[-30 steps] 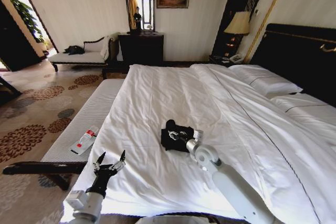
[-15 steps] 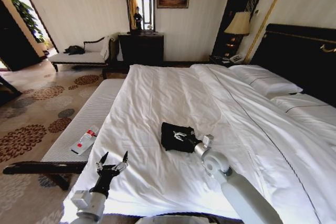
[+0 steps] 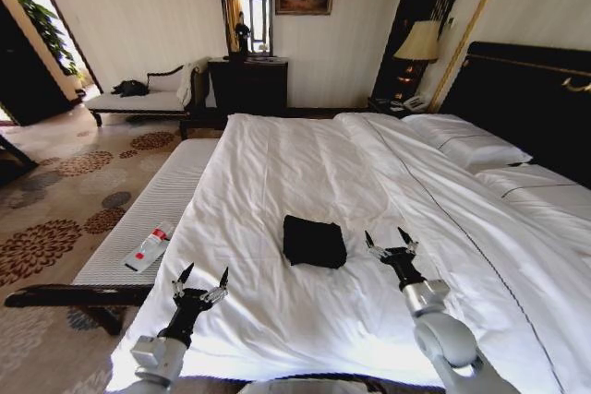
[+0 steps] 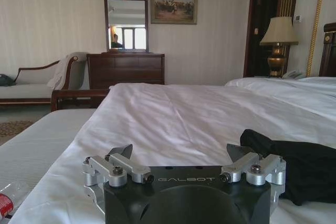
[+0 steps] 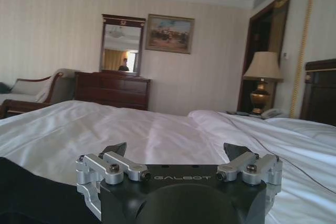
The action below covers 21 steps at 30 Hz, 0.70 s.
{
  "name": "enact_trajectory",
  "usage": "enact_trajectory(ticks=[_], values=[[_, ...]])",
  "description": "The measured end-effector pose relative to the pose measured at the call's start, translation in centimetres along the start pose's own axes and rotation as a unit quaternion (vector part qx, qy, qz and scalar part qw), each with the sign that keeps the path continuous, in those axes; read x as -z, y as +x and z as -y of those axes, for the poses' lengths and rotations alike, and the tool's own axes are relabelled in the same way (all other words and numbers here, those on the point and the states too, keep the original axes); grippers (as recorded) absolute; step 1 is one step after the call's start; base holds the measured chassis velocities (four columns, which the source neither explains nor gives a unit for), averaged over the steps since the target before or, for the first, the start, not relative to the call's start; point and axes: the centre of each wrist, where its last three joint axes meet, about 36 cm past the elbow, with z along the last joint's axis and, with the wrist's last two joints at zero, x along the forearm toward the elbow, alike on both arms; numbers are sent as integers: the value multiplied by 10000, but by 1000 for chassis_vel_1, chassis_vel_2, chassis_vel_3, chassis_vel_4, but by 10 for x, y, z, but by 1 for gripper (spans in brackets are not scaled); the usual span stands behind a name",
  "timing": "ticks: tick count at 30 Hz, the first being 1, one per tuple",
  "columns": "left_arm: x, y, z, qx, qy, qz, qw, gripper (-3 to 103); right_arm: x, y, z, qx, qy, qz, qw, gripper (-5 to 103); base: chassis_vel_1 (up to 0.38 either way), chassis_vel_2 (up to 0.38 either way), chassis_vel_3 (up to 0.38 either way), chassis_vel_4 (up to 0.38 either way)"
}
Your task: Fold the clothes on the bed.
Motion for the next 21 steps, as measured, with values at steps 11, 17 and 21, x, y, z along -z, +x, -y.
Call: enact_trajectory(ticks=[11,17,21], values=[[-10,-12,0,-104,-50,125,9999,100,0,60,19,-348,219,77,9991,100,0,0,0,0],[-11,-11,1,-110,-118,167,9997,100,-10,80,20,-333,187,-9,9993,100,0,0,0,0],[-13,-10,1,-101,-186,258,9994,100,-16,87,21,-325,230,-29,9992,100,0,0,0,0]])
